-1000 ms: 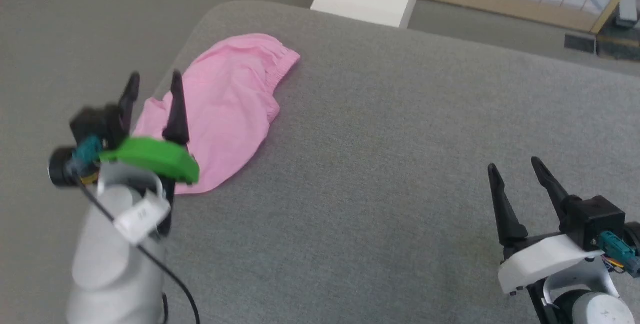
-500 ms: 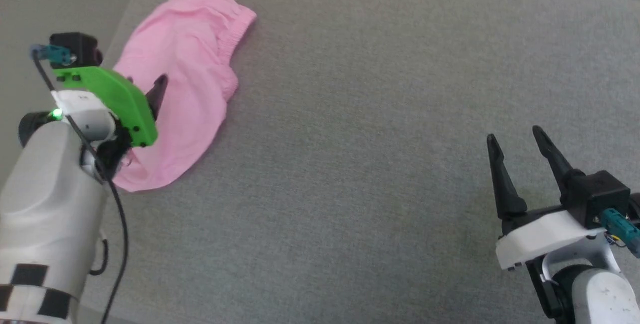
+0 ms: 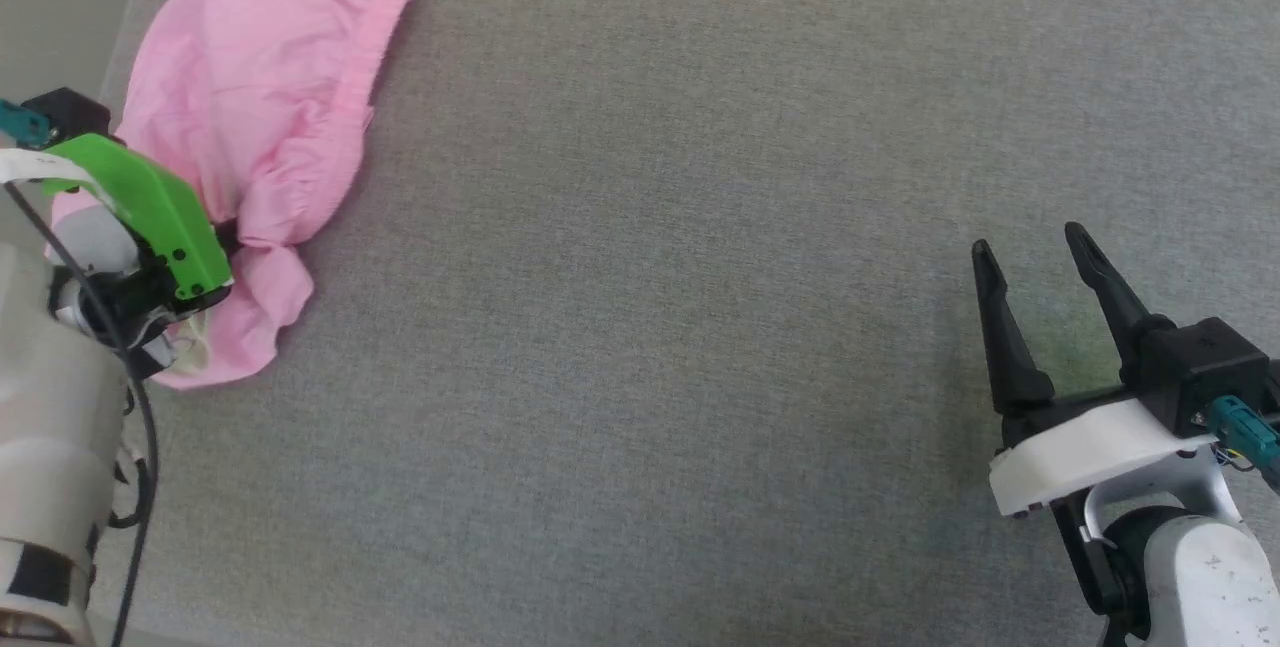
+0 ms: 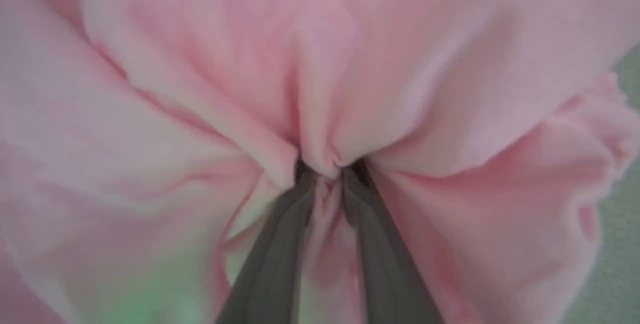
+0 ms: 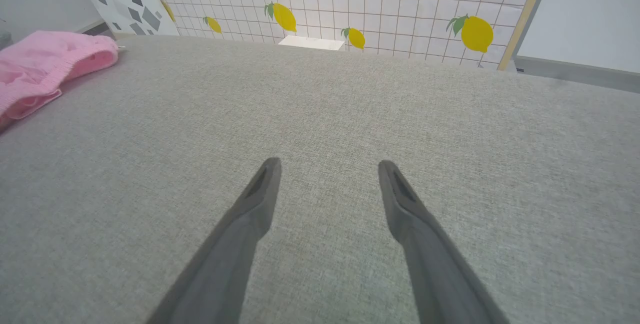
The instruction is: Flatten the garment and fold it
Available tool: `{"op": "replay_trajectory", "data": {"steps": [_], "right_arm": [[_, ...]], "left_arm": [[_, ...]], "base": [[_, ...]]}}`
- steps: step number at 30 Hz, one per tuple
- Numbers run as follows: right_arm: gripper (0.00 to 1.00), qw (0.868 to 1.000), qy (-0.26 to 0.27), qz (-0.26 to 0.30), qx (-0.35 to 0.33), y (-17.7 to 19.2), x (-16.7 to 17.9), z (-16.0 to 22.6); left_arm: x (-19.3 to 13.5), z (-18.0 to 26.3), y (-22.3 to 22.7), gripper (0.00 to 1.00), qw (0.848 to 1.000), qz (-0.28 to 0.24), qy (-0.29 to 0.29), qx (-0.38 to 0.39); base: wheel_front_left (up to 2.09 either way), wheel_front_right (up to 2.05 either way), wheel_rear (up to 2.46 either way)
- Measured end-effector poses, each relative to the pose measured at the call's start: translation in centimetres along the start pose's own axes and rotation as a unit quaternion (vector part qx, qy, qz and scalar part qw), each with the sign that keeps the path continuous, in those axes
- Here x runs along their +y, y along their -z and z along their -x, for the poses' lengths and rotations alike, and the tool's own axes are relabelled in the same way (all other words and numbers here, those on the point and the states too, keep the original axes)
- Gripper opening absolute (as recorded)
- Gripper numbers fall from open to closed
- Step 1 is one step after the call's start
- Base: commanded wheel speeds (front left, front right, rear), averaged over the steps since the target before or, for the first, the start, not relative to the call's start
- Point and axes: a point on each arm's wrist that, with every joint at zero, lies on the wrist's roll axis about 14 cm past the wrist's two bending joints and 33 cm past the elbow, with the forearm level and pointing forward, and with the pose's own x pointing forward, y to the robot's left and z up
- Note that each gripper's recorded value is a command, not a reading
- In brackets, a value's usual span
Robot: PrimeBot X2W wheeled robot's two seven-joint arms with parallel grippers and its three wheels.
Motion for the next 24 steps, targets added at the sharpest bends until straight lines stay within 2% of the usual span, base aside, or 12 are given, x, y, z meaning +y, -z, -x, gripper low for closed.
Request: {"op": "replay_trajectory", "data": {"steps": [4, 6, 9, 11, 17, 21, 24], "right_arm": [[1.0, 1.0, 0.003, 0.0, -0.002, -0.3, -0.1, 0.2], [1.0, 1.0, 0.002, -0.003, -0.008, -0.7, 0.0, 0.4], [1.0, 1.0, 0.001, -0.006, -0.02, -1.5, 0.2, 0.9], [1.0, 1.0, -0.002, -0.009, -0.027, -2.0, 0.5, 1.3], [1.0, 0.999, -0.001, -0.016, -0.043, -3.3, 1.0, 3.6], [1.0, 0.998, -0.001, -0.02, -0.059, -4.4, 1.3, 5.4], [1.0, 0.997, 0.004, -0.022, -0.071, -5.1, 1.3, 6.8]], "left_arm": [[-0.1, 0.4, -0.6, 0.0, 1.0, -0.013, -0.003, -0.026], [0.0, 1.0, -1.6, 0.0, 0.998, -0.027, -0.008, -0.064], [0.4, 2.7, -3.9, 0.0, 0.988, -0.041, -0.019, -0.145], [0.6, 4.4, -6.0, 0.0, 0.976, -0.051, -0.027, -0.21], [-1.0, 12.1, -12.8, 0.0, 0.908, -0.1, -0.03, -0.407], [-2.3, 17.3, -15.2, 0.0, 0.862, -0.119, -0.023, -0.492], [-3.8, 20.6, -16.2, 0.0, 0.836, -0.136, -0.01, -0.532]], "base": [[0.0, 0.0, 0.0], [0.0, 0.0, 0.0], [0.0, 0.0, 0.0], [0.0, 0.0, 0.0], [0.0, 0.0, 0.0], [0.0, 0.0, 0.0], [0.0, 0.0, 0.0]]}}
